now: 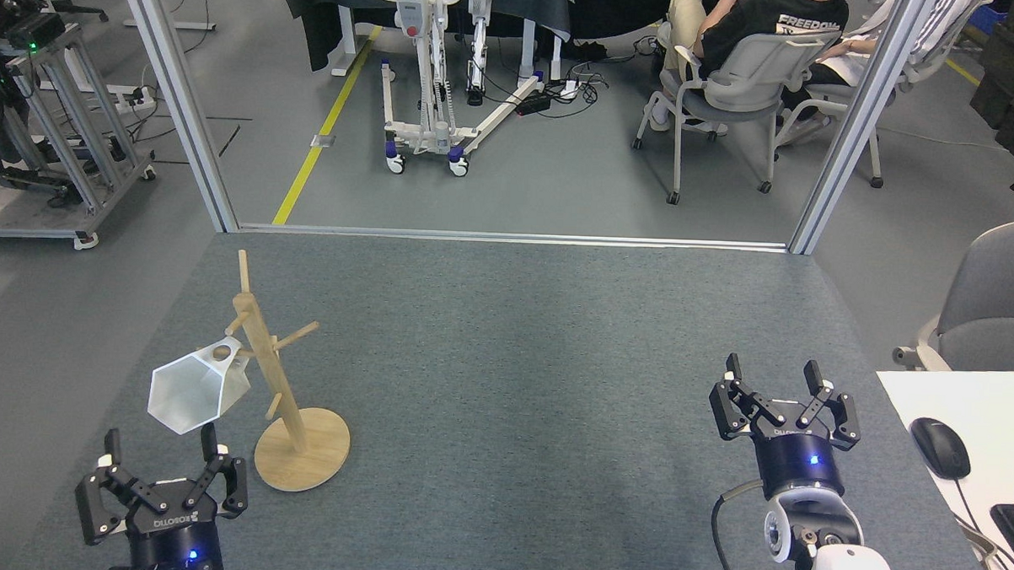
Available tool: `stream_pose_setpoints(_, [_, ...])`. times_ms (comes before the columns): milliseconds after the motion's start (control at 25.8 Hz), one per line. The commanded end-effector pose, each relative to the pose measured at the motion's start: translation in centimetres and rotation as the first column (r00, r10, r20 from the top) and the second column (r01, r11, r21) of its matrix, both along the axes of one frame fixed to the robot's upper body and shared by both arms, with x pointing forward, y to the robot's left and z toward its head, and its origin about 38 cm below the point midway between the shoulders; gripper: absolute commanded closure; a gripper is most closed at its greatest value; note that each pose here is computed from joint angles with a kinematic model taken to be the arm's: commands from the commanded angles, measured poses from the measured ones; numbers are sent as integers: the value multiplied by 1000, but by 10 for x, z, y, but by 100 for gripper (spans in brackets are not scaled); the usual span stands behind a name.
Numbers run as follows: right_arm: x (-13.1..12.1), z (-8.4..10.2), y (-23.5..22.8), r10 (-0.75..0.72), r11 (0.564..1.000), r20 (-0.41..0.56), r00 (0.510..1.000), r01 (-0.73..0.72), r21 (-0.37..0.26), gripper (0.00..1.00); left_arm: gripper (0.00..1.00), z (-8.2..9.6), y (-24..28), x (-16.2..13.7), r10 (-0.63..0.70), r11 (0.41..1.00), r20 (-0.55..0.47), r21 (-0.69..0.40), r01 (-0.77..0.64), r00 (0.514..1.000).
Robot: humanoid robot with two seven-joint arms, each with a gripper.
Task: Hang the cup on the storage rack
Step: 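Open the left gripper and lift it away from the hanging cup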
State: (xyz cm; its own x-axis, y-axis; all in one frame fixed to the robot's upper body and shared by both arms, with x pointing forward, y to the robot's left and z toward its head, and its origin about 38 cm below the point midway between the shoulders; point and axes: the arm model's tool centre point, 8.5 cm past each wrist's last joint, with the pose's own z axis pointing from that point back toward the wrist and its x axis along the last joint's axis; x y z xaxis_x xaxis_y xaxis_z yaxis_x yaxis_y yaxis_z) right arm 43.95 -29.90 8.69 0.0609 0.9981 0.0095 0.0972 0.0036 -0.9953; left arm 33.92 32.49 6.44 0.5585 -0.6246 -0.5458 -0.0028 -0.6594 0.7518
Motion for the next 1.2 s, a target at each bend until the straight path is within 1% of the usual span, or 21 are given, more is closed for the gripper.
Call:
stream_pose_setpoints(0, [0,8,1,8,1000,26,1000,-8,-7,1,0,-1,4,-12,63,998,29,-5,-63,998])
stream_pose_setpoints(155, [0,16,1,13,1000,49,999,-13,-12,1,0,-4,5,-14,67,998,20,-3,-67,998])
stream_pose_setpoints(271, [0,17,2,14,1000,51,999,-13,-12,1,0,-1,10,-18,116,993,52,-5,-116,992])
stream_pose_setpoints(310, [0,16,1,14,1000,50,999,-13,-12,1,0,-1,13,-20,146,989,64,-14,-145,987])
stream_pose_setpoints(387, [0,16,1,13,1000,50,999,-13,-8,1,0,-3,19,-19,173,983,40,-71,-170,984])
stream_pose_setpoints(465, [0,17,2,14,1000,52,999,-13,-8,1,0,0,19,-17,177,980,48,-103,-171,983])
stream_pose_setpoints(503, [0,17,1,12,1000,52,999,-12,-7,1,0,7,16,-16,167,981,71,-108,-159,983])
stream_pose_setpoints(581, [0,17,1,12,1000,52,999,-12,-8,1,0,27,9,-15,133,987,144,-111,-118,981])
stream_pose_setpoints(697, [0,18,1,11,1000,53,999,-11,-7,1,0,61,0,-13,83,992,264,-109,-56,961])
stream_pose_setpoints(736, [0,18,1,11,1000,52,999,-11,-7,1,0,74,-6,-11,47,994,296,-112,-14,954])
stream_pose_setpoints(813, [0,18,0,11,1000,50,999,-11,-8,1,0,101,-26,0,-102,985,331,-96,141,938])
stream_pose_setpoints(852, [0,18,-1,10,1000,49,999,-10,-10,1,0,110,-34,8,-179,975,337,-64,212,924])
stream_pose_setpoints(891, [0,18,-1,11,1000,47,999,-11,-12,1,0,119,-45,19,-270,955,340,-24,296,901])
stream_pose_setpoints(929, [0,18,0,13,1000,47,999,-13,-10,1,0,129,-58,29,-376,919,332,16,393,865])
stream_pose_setpoints(968, [0,18,1,15,1000,47,999,-14,-10,1,0,132,-63,32,-414,903,325,30,428,850])
stream_pose_setpoints(1007, [0,18,1,15,1000,45,999,-14,-10,1,0,139,-84,44,-568,816,268,61,575,778])
stream_pose_setpoints(1046, [0,18,-1,13,1000,45,999,-12,-10,1,0,143,-94,50,-635,766,234,62,640,736])
stream_pose_setpoints(1084, [0,18,-1,13,1000,46,999,-12,-8,1,0,149,-107,58,-704,703,203,64,708,681])
stream_pose_setpoints(1123, [0,18,-2,10,1000,45,999,-10,3,1,0,150,-120,66,-746,655,185,34,755,639])
stream_pose_setpoints(1162, [0,18,-3,9,1000,47,999,-9,14,1,0,144,-132,73,-774,615,166,-28,788,611])
